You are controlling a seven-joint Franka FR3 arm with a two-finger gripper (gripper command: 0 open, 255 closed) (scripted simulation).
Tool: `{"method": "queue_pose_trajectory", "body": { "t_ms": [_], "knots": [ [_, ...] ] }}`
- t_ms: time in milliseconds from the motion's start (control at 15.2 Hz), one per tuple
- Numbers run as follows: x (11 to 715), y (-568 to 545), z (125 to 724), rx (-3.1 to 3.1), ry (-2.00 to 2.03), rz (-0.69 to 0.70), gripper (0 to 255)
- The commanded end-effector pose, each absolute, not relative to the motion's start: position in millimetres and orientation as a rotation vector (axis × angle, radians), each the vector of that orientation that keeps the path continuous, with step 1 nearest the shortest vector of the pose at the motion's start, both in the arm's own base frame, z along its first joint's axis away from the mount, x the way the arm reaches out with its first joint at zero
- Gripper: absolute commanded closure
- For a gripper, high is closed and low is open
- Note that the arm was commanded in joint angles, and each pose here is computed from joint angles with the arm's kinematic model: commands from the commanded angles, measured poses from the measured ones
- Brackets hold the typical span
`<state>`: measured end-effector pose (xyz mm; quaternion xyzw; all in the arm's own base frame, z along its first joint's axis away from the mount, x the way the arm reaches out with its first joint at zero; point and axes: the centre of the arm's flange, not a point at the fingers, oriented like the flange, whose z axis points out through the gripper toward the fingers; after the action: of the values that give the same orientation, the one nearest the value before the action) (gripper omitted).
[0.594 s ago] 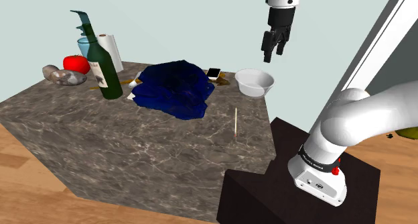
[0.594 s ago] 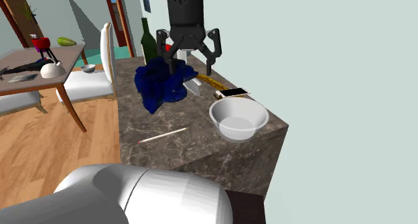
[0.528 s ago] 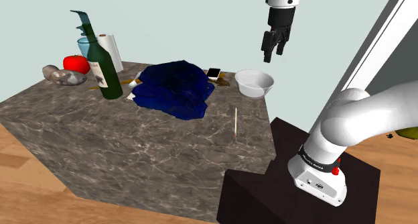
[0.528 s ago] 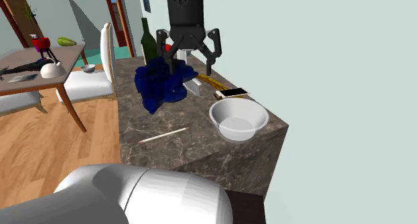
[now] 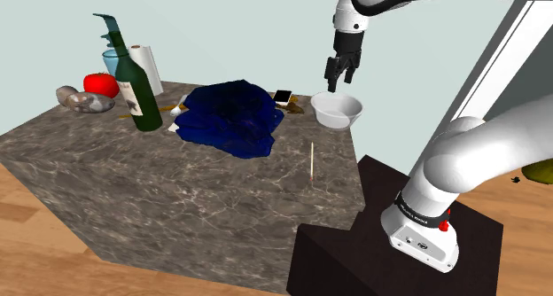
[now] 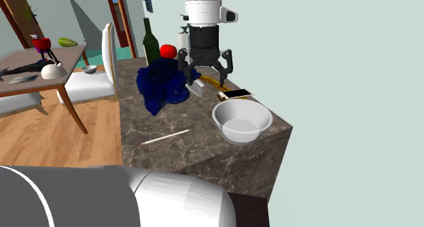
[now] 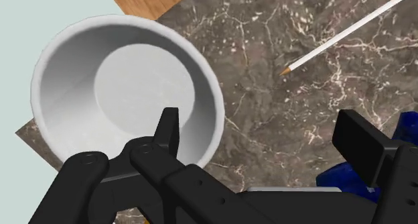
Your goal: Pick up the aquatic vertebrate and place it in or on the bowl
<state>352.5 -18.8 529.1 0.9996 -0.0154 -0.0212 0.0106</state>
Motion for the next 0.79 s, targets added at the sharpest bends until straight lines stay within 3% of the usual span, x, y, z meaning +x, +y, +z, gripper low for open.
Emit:
{"method": "queue_pose_trajectory", "body": {
  "t_ms": [0, 726],
  "knots": [
    [371.8, -25.0, 509.9, 3.124, -0.054, -0.039, 0],
    [471.6, -57.6, 422.1, 3.145, -0.087, 0.083, 0]
  ]
}}
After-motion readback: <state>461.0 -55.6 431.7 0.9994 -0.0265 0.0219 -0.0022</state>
